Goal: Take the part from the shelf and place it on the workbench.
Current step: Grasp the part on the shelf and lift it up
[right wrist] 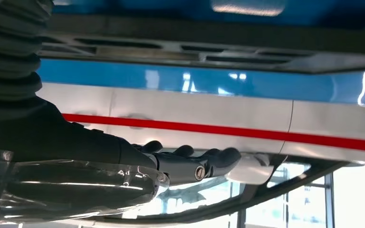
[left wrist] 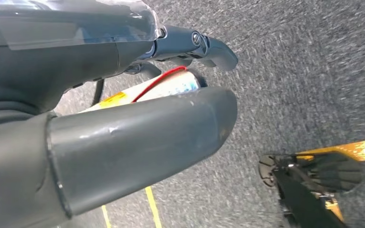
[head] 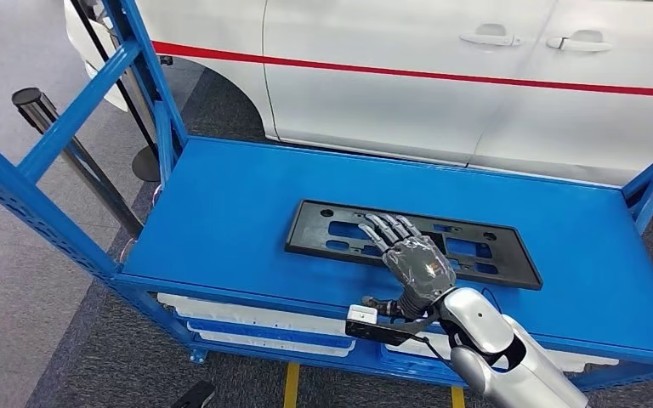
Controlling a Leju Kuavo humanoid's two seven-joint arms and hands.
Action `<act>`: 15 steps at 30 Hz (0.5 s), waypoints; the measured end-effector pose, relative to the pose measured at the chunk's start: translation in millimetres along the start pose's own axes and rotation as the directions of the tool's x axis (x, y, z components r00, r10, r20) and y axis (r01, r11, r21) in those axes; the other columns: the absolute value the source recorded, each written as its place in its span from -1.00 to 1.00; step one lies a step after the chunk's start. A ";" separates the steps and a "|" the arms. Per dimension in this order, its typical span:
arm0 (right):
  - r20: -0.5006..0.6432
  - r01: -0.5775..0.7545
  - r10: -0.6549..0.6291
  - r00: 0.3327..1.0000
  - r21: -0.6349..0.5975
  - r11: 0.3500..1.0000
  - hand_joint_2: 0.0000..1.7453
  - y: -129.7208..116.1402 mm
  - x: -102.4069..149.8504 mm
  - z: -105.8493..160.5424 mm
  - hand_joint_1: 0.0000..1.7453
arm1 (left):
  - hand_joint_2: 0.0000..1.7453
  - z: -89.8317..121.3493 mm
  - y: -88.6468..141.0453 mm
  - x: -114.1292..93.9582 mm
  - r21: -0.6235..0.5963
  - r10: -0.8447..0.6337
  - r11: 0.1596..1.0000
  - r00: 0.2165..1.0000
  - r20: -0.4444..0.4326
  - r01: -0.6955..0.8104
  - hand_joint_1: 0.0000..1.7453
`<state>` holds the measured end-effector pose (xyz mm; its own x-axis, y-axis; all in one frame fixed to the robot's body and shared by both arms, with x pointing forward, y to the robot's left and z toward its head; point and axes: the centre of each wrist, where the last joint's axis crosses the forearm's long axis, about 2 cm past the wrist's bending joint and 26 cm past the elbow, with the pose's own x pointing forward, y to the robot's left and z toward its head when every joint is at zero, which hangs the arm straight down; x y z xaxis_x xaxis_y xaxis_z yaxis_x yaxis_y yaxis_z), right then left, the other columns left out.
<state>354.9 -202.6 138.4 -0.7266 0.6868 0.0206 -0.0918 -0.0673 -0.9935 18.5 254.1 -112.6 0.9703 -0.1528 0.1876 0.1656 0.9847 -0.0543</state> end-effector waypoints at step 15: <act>-0.010 0.028 -0.027 1.000 0.092 0.995 1.00 19.0 0.8 -7.6 -1.00 | -1.00 -0.2 1.3 1.5 0.015 0.034 0.999 0.999 -0.019 -0.033 -1.00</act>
<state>357.8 -197.9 118.7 -0.7170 0.6956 0.0461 -0.1742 -0.1148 -0.9780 20.2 255.1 -112.6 0.9785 -0.1211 0.1669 0.1304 0.9904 -0.0458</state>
